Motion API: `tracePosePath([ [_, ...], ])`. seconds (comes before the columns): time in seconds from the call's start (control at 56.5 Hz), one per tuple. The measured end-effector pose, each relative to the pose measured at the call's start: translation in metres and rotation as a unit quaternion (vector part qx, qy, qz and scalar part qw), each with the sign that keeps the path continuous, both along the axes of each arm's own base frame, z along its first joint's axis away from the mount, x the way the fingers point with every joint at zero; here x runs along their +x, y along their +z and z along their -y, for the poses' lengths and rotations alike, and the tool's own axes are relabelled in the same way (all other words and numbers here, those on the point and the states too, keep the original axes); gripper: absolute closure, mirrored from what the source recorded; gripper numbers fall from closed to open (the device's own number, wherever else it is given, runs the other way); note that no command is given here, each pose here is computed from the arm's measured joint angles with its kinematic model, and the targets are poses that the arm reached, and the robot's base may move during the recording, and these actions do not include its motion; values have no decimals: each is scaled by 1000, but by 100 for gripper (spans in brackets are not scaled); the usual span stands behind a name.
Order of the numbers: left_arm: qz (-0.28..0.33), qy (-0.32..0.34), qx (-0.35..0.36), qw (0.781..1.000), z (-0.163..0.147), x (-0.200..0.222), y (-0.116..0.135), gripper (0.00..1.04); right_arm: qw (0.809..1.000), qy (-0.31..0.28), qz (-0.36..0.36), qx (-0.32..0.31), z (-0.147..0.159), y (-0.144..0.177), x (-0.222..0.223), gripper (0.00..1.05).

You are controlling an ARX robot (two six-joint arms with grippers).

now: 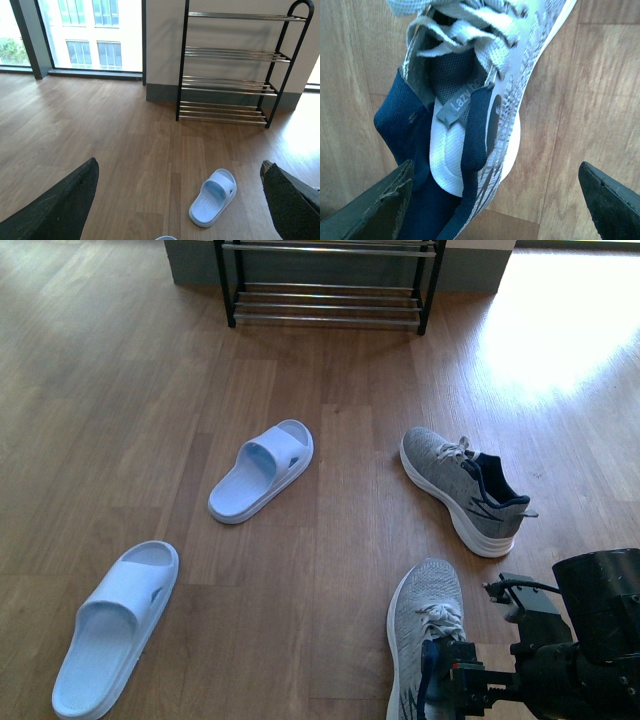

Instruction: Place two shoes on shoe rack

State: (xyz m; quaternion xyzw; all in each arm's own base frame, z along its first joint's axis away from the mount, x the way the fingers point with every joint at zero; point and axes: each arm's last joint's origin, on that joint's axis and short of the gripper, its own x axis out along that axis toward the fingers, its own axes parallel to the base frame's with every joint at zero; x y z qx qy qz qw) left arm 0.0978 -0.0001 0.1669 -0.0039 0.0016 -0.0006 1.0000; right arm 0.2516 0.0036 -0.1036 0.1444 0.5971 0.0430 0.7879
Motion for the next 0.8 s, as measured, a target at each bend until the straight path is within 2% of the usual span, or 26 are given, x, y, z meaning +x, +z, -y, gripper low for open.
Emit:
tracePosePath([
  [0.389, 0, 0, 0, 1000, 0, 0, 0, 9, 999, 1, 42, -14, 10, 41, -10, 9],
  [0.797, 0, 0, 0, 1000, 0, 0, 0, 9, 997, 2, 68, -28, 11, 44, -7, 9],
])
